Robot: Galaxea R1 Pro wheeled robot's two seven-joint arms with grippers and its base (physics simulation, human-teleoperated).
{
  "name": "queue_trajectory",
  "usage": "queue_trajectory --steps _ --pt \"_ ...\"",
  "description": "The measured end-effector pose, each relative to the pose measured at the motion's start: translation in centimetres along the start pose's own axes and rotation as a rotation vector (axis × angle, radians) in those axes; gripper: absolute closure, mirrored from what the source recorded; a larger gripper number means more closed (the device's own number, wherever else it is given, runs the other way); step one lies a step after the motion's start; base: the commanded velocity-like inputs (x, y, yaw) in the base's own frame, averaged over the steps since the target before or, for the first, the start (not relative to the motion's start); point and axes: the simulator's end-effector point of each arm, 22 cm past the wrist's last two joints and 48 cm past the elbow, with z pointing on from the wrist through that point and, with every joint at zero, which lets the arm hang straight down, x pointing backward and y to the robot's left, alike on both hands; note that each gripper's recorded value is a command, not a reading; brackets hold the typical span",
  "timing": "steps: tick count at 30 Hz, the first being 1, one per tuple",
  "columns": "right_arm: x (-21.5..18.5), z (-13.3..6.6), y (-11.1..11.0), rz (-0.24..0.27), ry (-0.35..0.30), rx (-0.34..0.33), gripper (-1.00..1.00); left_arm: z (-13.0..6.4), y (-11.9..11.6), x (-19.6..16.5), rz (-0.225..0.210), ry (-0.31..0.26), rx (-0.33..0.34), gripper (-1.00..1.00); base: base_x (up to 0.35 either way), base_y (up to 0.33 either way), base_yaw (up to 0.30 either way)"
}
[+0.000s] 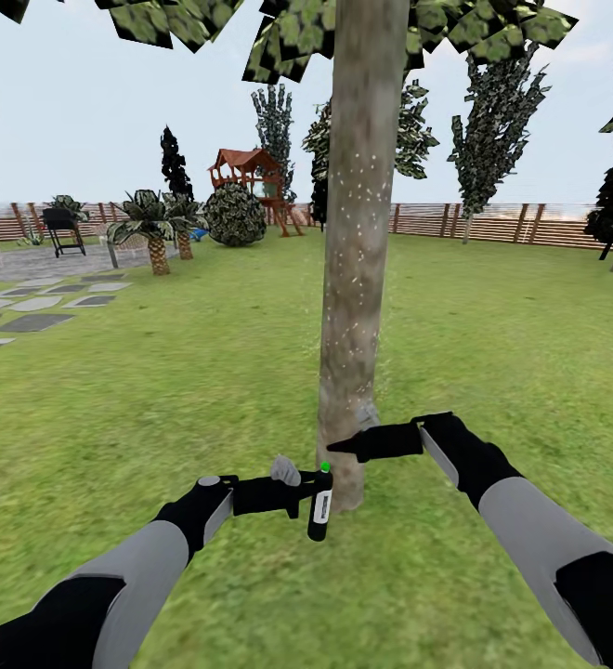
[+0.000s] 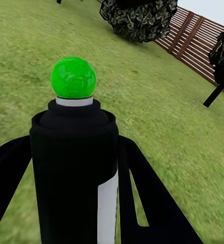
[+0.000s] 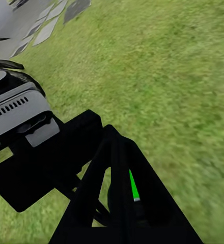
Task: In the garden, pick up the pesticide atomizer on the floor and spray pesticide onto both trees until each tree trunk is fully covered.
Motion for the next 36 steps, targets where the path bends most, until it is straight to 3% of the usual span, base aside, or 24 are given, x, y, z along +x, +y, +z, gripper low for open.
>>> queue_trajectory --steps 12,34,36 --pt "1.2 0.1 -0.9 0.011 -0.001 0.01 1.0 0.0 0.0 0.0 0.0 0.0 -0.001 1.0 0.0 0.0 0.0" --pt "1.7 1.7 -0.1 0.028 0.005 -0.014 1.0 0.0 0.0 0.0 0.0 -0.001 0.0 1.0 0.0 0.0 0.0" --pt "1.8 1.5 -1.0 0.029 0.004 0.019 1.0 0.0 0.0 0.0 0.001 -0.001 0.0 1.0 0.0 0.0 0.0"
